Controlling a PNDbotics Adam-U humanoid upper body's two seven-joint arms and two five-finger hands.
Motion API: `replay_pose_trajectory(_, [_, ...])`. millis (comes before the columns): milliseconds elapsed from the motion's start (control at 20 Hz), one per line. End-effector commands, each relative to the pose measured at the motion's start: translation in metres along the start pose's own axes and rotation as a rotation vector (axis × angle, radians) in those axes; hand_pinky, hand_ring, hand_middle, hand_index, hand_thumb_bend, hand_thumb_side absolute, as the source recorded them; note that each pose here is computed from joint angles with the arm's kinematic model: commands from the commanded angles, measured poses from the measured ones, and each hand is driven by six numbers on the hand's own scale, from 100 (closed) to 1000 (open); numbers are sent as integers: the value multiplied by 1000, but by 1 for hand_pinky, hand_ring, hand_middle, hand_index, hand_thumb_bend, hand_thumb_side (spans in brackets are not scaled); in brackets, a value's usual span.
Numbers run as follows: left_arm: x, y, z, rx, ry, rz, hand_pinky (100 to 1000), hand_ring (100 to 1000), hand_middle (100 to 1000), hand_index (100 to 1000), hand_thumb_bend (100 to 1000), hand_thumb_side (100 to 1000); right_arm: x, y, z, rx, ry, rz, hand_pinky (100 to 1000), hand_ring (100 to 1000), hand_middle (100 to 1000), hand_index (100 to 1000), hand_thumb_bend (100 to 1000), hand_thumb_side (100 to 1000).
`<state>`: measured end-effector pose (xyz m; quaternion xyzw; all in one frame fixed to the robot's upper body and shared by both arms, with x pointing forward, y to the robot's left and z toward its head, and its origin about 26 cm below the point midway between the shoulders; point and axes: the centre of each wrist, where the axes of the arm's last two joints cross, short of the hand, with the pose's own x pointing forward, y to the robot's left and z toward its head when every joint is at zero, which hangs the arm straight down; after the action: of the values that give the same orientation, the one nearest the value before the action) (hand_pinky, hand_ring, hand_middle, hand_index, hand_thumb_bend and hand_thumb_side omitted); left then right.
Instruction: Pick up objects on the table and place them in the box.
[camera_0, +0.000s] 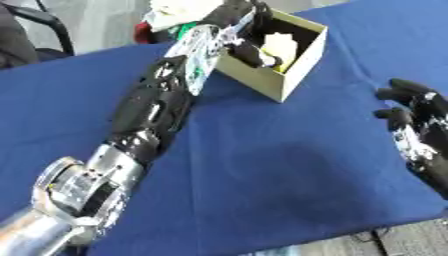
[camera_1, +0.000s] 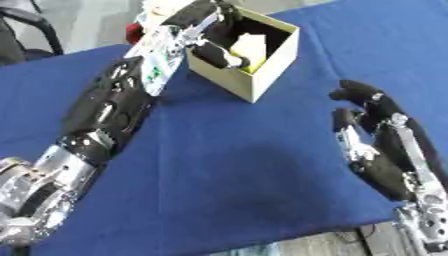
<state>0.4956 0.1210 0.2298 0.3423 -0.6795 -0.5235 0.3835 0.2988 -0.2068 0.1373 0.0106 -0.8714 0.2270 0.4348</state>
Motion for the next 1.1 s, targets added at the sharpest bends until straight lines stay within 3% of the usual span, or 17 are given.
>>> replay_pose_trajectory(50, [-3, 23, 2, 69, -16, 0, 658, 597, 621, 812, 594, 394, 4, -1, -3, 1, -20, 1, 754, 886, 723, 877, 100, 512])
replay_pose_trajectory(300, [-15, 58, 19, 198, -63, 47, 634, 576, 579, 783, 507, 379, 2, -4, -1, -21, -10, 5, 754, 885, 723, 879, 100, 512])
replay_pose_trajectory(350, [-20, 66, 26, 230, -78, 65, 630, 574, 578, 781, 422, 400, 2, -4, 0, -27, -7, 7, 754, 885, 723, 879, 100, 511])
replay_pose_trajectory(400, [-24, 73, 34, 258, -92, 85, 629, 575, 575, 780, 488, 369, 1, -5, 1, -32, -4, 8, 754, 885, 723, 880, 100, 512])
replay_pose_trajectory(600, [-39, 92, 74, 355, -182, 196, 629, 590, 582, 781, 444, 371, 0, -7, 3, -51, 3, 13, 754, 885, 723, 882, 100, 504])
replay_pose_trajectory(800, [-54, 92, 120, 459, -219, 334, 615, 590, 574, 779, 404, 362, 0, -8, 4, -67, 8, 15, 754, 885, 723, 883, 100, 514])
replay_pose_trajectory(1100, [-61, 62, 164, 550, -200, 514, 601, 591, 570, 777, 360, 383, -1, -9, 5, -86, 15, 22, 753, 885, 722, 884, 100, 507])
